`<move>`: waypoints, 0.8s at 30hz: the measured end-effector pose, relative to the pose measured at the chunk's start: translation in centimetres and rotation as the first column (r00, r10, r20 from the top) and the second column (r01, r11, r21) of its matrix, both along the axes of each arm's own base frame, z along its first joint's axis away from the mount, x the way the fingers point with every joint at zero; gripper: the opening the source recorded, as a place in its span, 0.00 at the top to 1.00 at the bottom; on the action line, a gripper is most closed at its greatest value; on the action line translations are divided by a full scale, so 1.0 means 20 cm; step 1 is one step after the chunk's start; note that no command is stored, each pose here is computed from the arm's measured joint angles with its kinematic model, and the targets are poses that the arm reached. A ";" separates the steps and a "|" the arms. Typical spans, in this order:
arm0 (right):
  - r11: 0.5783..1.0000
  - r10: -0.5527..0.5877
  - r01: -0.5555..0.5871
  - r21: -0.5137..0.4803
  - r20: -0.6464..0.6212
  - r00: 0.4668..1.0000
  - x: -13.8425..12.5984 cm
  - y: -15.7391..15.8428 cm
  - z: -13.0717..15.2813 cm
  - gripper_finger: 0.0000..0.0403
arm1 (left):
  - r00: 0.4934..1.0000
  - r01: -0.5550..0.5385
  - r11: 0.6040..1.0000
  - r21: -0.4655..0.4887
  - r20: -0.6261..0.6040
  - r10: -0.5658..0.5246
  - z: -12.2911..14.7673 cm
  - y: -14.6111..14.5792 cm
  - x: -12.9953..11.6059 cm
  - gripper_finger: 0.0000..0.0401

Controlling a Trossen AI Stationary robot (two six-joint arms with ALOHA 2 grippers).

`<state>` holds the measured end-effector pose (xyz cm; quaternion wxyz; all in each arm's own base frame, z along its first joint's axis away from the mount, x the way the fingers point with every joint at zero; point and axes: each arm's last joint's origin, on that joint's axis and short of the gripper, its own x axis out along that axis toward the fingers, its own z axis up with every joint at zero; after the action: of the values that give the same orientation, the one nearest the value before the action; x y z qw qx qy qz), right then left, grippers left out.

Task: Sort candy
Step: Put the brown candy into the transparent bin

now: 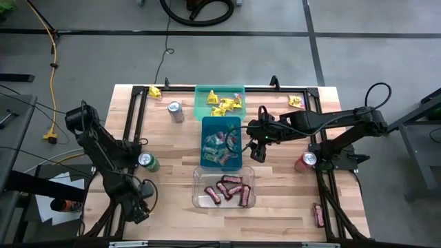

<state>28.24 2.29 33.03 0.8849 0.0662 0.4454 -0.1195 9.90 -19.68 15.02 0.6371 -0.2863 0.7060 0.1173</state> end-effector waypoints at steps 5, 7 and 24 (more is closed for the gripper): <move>1.000 -0.013 0.014 -0.019 0.002 1.000 0.00 0.00 0.00 0.45 | 1.000 -0.011 0.999 -0.038 0.012 0.011 -0.08 0.02 -0.01 0.47; 1.000 -0.014 0.014 -0.020 0.002 1.000 0.00 0.00 0.00 0.45 | 0.999 -0.035 0.999 -0.026 0.001 0.035 -0.10 0.04 -0.02 0.47; 1.000 0.008 -0.008 -0.018 -0.007 1.000 0.00 0.00 0.00 0.45 | 0.964 0.051 0.950 -0.307 0.263 0.033 0.16 0.08 0.04 0.96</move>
<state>28.20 2.26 33.01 0.8844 0.0560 0.4475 -0.1200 10.64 -18.08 18.15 0.6734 -0.3928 0.6252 -0.0375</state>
